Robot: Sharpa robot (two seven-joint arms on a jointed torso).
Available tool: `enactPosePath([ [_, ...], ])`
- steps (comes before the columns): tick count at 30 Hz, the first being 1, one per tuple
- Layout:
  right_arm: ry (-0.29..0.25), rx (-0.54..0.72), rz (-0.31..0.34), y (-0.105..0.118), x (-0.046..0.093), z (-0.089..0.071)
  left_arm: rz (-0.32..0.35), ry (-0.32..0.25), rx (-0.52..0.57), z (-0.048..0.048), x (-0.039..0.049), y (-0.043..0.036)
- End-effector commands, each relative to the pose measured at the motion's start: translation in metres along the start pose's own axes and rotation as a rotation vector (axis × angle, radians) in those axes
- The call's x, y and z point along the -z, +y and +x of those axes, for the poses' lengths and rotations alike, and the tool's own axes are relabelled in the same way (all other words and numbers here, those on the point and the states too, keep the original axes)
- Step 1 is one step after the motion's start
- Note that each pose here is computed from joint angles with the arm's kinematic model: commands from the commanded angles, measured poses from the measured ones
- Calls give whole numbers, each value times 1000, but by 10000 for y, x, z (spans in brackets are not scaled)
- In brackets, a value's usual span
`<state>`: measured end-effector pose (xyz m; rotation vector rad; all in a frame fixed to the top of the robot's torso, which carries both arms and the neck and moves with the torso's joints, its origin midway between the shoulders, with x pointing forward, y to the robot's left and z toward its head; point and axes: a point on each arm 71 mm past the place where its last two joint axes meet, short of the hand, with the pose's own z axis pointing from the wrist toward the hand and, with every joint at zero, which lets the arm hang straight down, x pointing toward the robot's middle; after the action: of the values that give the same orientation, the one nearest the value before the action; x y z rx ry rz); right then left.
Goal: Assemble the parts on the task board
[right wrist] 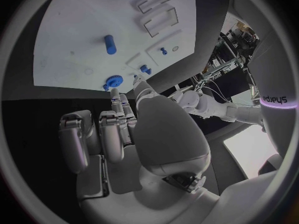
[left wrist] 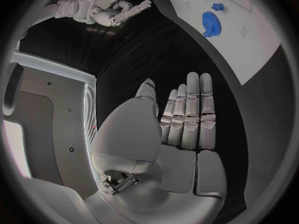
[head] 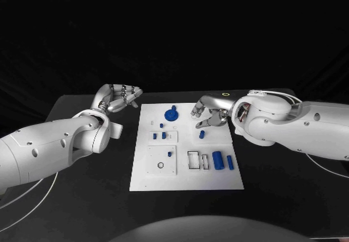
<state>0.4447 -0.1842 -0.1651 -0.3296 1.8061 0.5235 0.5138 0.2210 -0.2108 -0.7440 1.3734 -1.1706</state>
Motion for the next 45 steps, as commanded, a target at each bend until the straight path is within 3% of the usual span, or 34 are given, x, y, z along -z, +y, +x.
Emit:
enactPosePath([
  [1, 106, 43, 86, -115, -12, 126, 8, 9, 2, 13, 1, -8],
  [15, 216, 63, 124, -152, -84, 363, 6, 0, -4, -35, 11, 9],
  [45, 267, 95, 129, -69, -210, 438, 7, -3, -5, -48, 20, 6],
])
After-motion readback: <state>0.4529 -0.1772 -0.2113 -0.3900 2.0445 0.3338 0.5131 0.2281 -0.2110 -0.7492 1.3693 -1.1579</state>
